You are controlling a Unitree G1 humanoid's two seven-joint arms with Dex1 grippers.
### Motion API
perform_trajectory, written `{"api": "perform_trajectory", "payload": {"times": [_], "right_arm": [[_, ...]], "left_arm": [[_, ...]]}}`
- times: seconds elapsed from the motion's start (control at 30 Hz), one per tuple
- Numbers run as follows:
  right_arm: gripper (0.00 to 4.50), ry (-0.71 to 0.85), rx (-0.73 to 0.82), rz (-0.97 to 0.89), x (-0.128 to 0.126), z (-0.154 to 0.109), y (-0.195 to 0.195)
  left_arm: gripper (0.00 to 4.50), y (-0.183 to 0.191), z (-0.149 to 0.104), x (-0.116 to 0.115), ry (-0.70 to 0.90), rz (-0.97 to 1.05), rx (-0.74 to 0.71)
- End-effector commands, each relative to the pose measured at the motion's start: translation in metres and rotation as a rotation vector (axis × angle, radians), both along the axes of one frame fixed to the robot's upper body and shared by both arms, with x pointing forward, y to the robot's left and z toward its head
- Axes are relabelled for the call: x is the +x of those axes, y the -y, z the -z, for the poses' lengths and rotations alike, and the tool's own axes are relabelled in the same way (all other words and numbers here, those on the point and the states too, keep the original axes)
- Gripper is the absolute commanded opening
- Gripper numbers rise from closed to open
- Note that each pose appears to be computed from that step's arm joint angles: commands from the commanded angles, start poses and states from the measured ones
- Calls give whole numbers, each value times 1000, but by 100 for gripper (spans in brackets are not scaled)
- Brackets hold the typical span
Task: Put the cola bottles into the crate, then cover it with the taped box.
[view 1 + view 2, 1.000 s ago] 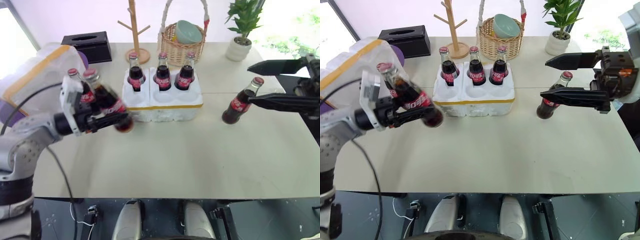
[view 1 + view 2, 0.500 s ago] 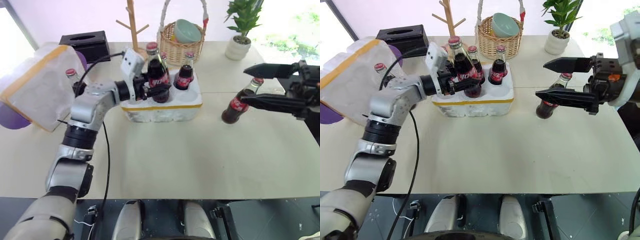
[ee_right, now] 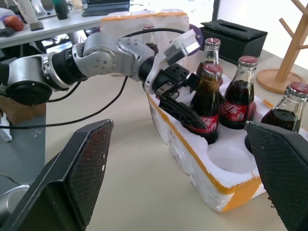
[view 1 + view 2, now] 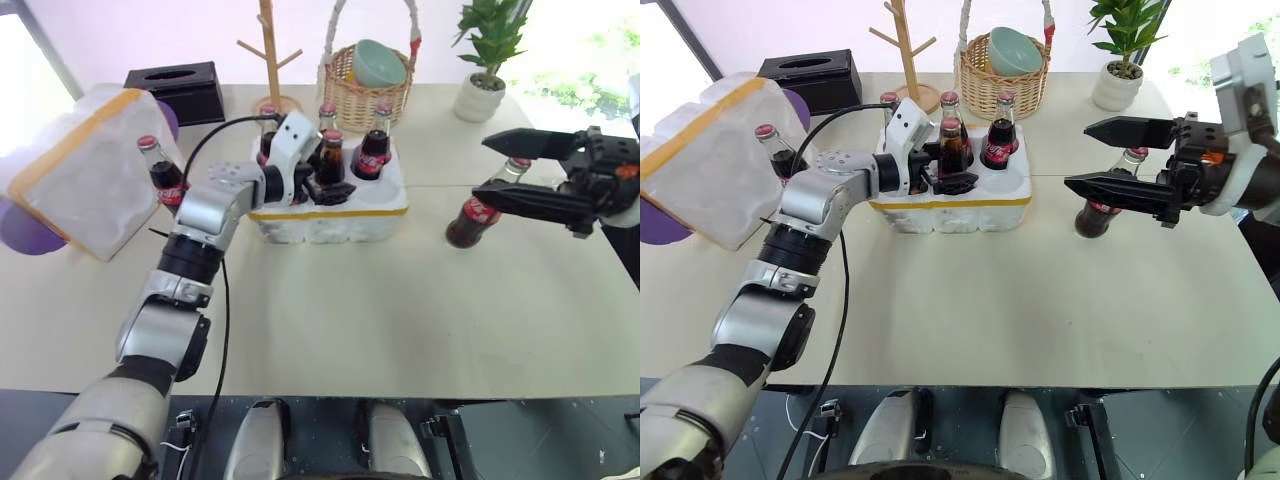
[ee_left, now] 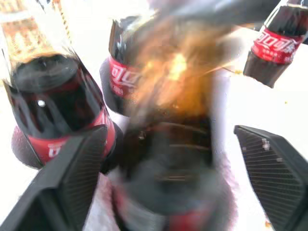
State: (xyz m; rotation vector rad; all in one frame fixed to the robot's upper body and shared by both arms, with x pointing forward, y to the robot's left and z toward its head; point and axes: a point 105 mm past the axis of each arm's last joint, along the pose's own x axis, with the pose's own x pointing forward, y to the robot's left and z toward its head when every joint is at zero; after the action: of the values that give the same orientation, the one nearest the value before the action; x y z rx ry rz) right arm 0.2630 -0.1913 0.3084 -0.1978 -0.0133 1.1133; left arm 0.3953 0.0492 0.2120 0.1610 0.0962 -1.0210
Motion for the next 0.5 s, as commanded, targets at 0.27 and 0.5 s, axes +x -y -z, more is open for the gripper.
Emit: {"api": "perform_trajectory", "payload": {"times": [0.27, 0.5], "right_arm": [[450, 50, 6, -9, 0, -6, -2], [450, 46, -10, -13, -1, -7, -1]], "left_arm": [[441, -126, -18, -98, 1, -81, -119], [441, -224, 8, -81, 10, -647, -49]]}}
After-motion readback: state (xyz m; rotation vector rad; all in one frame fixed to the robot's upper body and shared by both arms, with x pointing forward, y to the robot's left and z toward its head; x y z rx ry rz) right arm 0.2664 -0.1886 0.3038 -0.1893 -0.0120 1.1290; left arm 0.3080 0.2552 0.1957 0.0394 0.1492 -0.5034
